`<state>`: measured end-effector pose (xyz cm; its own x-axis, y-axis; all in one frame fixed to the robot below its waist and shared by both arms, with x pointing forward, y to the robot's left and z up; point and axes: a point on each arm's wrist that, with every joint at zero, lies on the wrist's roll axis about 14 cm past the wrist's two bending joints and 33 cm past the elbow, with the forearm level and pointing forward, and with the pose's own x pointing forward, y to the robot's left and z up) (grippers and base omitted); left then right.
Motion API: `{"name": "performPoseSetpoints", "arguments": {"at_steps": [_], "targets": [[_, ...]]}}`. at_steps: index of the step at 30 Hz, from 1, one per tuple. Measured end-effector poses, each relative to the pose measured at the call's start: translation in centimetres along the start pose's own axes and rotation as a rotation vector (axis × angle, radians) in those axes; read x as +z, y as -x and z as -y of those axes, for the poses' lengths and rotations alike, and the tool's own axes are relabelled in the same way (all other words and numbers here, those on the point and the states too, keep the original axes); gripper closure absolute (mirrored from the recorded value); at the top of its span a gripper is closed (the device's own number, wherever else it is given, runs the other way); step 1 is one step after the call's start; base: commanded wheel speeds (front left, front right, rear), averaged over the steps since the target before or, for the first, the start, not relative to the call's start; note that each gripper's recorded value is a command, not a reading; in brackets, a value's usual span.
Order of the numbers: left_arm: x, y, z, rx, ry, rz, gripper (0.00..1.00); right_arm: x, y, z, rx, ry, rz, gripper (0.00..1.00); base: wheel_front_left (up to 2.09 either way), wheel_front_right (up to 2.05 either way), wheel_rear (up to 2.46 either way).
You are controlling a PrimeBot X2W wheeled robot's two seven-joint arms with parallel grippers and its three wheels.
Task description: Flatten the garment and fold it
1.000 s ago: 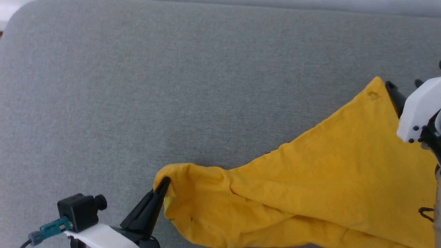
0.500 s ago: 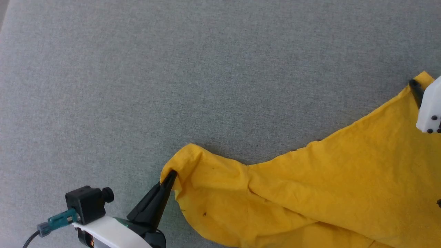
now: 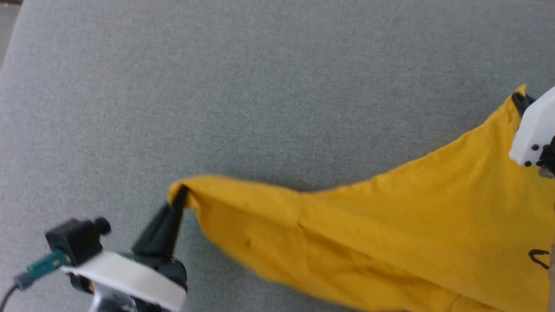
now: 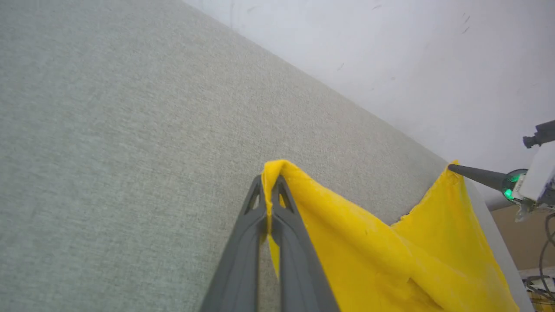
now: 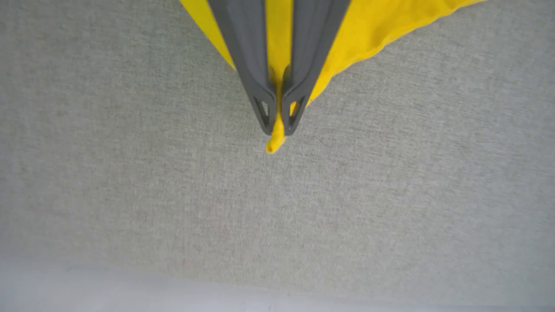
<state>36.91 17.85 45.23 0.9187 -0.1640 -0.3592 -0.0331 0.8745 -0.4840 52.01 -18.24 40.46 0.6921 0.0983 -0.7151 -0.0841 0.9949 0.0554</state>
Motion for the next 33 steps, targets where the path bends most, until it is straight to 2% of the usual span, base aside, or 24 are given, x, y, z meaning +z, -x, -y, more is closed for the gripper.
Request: {"name": "performPoseSetpoints", "arguments": {"at_steps": [5, 9, 12, 14, 15, 22, 27, 33], "targets": [[4.7, -1.2, -0.4, 0.048, -0.079, 0.169, 1.0, 3.7, 3.0, -0.6, 0.033, -0.071, 0.193, 1.0, 0.0, 0.0, 0.0], [10.2, -2.4, 1.1, 0.041, -0.161, 0.327, 1.0, 7.2, 6.1, -1.2, 0.061, -0.102, 0.353, 1.0, 0.0, 0.0, 0.0], [15.1, -3.0, 3.7, -0.016, -0.245, 0.439, 1.0, 10.5, 9.1, -1.6, 0.077, -0.108, 0.49, 1.0, 0.0, 0.0, 0.0], [19.8, -2.7, 6.8, -0.074, -0.326, 0.541, 1.0, 14.0, 12.5, -2.0, 0.091, -0.101, 0.629, 1.0, 0.0, 0.0, 0.0], [19.8, -2.7, 6.8, -0.074, -0.326, 0.541, 1.0, 14.0, 12.5, -2.0, 0.091, -0.101, 0.629, 1.0, 0.0, 0.0, 0.0], [28.9, 0.4, 13.3, -0.157, -0.45, 0.728, 1.0, 20.1, 20.7, -2.7, 0.104, -0.06, 0.875, 1.0, 0.0, 0.0, 0.0], [33.0, 3.4, 17.4, -0.207, -0.483, 0.807, 1.0, 22.5, 26.1, -3.1, 0.107, -0.021, 0.981, 1.0, 0.0, 0.0, 0.0], [35.1, 6.0, 21.6, -0.273, -0.511, 0.818, 1.0, 23.2, 30.9, -2.9, 0.095, 0.003, 1.026, 1.0, 0.0, 0.0, 0.0]]}}
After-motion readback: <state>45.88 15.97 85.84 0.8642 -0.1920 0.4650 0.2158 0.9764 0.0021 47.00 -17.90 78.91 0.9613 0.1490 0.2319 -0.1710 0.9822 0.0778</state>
